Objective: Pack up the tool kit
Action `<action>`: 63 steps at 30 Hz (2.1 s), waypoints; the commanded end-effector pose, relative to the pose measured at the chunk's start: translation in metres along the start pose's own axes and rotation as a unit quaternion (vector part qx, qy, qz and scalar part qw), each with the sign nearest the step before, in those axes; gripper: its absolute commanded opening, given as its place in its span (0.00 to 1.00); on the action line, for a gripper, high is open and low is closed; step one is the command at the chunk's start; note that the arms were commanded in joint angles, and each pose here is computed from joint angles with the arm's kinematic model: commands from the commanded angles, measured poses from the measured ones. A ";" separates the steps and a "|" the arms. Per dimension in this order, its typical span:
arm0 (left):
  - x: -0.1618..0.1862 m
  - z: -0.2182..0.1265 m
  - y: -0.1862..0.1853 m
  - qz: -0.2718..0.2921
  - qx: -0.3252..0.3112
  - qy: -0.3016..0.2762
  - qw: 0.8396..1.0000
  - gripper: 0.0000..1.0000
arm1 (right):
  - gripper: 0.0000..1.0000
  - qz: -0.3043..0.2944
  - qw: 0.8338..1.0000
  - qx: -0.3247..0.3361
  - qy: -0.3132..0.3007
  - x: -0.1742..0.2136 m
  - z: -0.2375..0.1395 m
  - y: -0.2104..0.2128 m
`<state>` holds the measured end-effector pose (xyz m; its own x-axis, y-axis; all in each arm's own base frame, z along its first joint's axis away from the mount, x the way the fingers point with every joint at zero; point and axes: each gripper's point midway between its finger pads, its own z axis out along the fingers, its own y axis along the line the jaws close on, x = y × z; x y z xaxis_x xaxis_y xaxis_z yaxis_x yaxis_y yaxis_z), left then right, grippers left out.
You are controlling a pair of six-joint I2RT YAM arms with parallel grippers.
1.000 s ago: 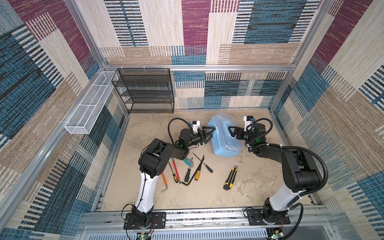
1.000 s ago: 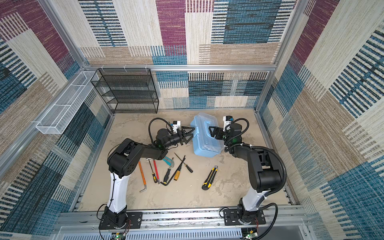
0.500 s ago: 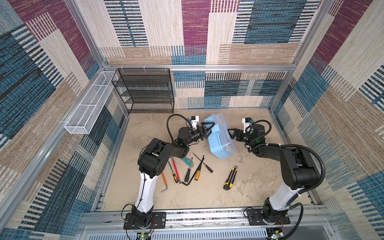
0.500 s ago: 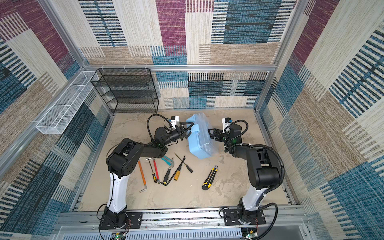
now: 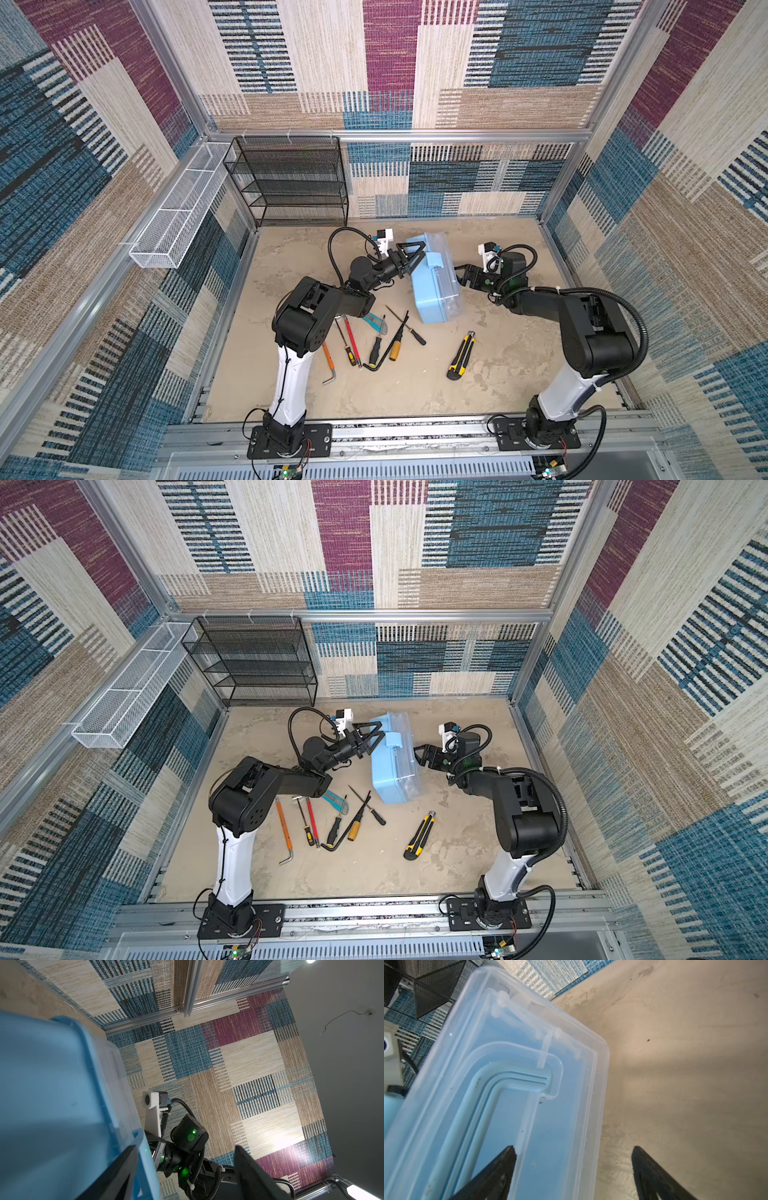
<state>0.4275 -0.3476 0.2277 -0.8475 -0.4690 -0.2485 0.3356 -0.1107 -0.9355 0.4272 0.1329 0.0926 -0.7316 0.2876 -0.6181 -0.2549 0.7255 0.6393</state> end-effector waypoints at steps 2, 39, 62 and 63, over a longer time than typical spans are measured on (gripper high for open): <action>-0.002 -0.007 -0.001 0.020 -0.029 0.009 0.999 0.78 | 0.88 0.030 0.997 0.009 0.073 0.038 0.000 -0.006; 0.034 -0.021 0.042 0.044 -0.211 0.166 0.962 0.65 | 0.84 0.039 0.997 -0.061 0.010 0.001 -0.014 0.035; 0.012 -0.043 0.082 0.009 -0.210 0.123 0.970 0.64 | 0.85 -0.002 0.999 0.048 -0.012 -0.043 -0.031 0.029; 0.010 -0.045 0.079 0.016 -0.210 0.124 0.970 0.65 | 0.85 -0.006 0.998 0.056 -0.009 -0.041 -0.031 0.026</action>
<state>0.4260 -0.3266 0.1175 -0.9465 -0.2428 -0.2127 0.1268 0.3265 -0.9367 0.4360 0.1245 0.1563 -0.6982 0.3222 -0.6393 -0.2050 0.7656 0.6097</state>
